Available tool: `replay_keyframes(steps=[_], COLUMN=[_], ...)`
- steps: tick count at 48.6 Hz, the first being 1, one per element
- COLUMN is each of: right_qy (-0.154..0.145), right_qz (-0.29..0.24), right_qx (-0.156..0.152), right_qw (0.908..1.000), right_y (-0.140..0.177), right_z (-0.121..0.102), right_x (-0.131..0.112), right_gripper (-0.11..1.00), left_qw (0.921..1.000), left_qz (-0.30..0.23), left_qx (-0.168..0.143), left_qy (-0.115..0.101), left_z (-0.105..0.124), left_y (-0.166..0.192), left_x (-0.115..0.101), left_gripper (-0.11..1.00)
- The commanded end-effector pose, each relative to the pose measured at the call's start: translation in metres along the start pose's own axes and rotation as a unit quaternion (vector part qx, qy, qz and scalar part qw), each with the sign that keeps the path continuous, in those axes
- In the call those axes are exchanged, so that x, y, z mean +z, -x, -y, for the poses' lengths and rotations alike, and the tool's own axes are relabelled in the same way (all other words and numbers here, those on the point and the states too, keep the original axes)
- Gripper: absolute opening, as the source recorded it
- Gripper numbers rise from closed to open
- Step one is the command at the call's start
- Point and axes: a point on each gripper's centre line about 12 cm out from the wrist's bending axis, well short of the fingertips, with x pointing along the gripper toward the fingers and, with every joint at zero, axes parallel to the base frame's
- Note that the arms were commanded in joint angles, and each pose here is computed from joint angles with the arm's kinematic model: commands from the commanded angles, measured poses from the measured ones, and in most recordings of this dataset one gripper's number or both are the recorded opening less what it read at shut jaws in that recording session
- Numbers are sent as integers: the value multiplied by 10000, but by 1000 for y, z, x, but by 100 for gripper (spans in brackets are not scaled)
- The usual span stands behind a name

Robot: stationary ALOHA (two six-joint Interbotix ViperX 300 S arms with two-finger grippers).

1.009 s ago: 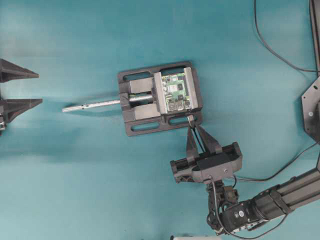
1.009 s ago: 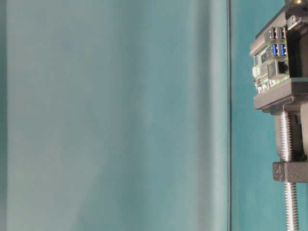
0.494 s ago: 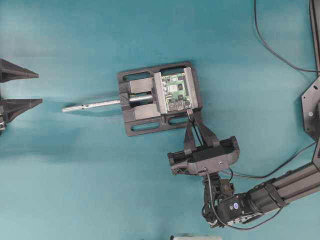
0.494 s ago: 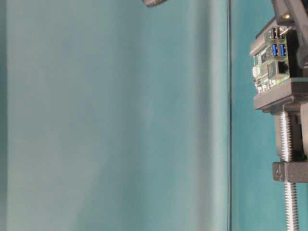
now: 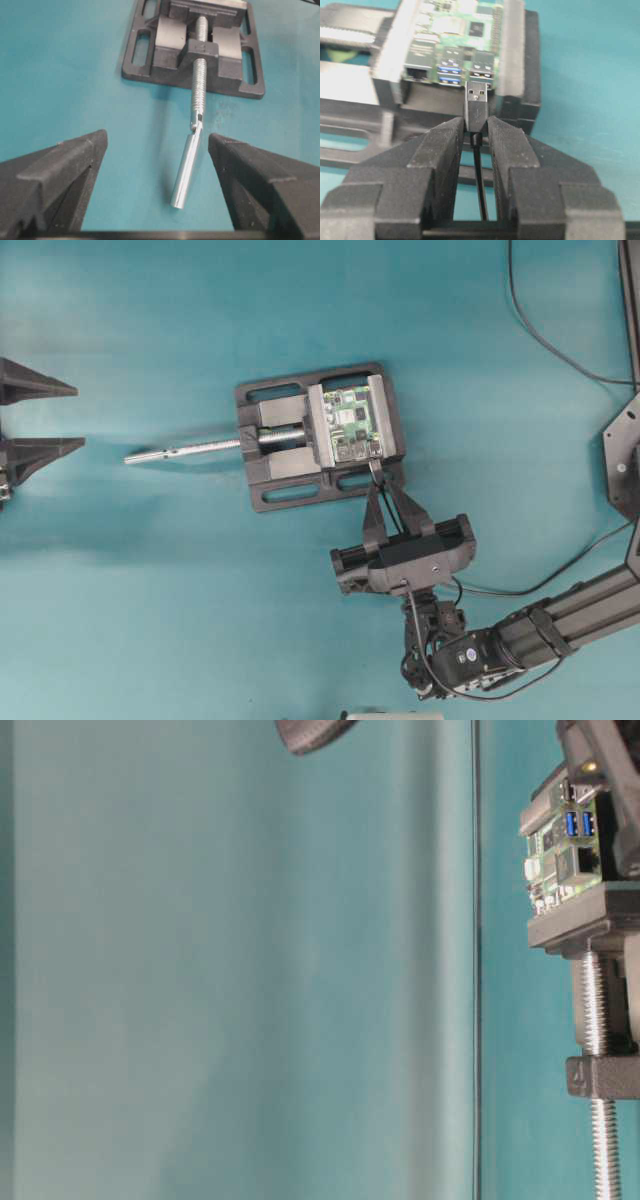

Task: Insert the USB into the fixed PCB.
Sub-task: 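Align the USB plug tip with the lower-right USB port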

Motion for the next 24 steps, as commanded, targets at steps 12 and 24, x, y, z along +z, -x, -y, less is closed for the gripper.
replay_keyframes(steps=[12,24], right_qy=[-279,-228], right_qz=[-64,-97], right_qx=[47,21], right_qw=[9996,9997], right_y=[4,4], right_z=[0,3], right_x=[26,25], right_gripper=[21,21], left_qw=[10000,10000], left_qz=[31,31], left_qx=[5,5], left_qy=[41,41], left_z=[0,0], left_y=[-1,-1], left_x=[4,4], left_gripper=[98,98])
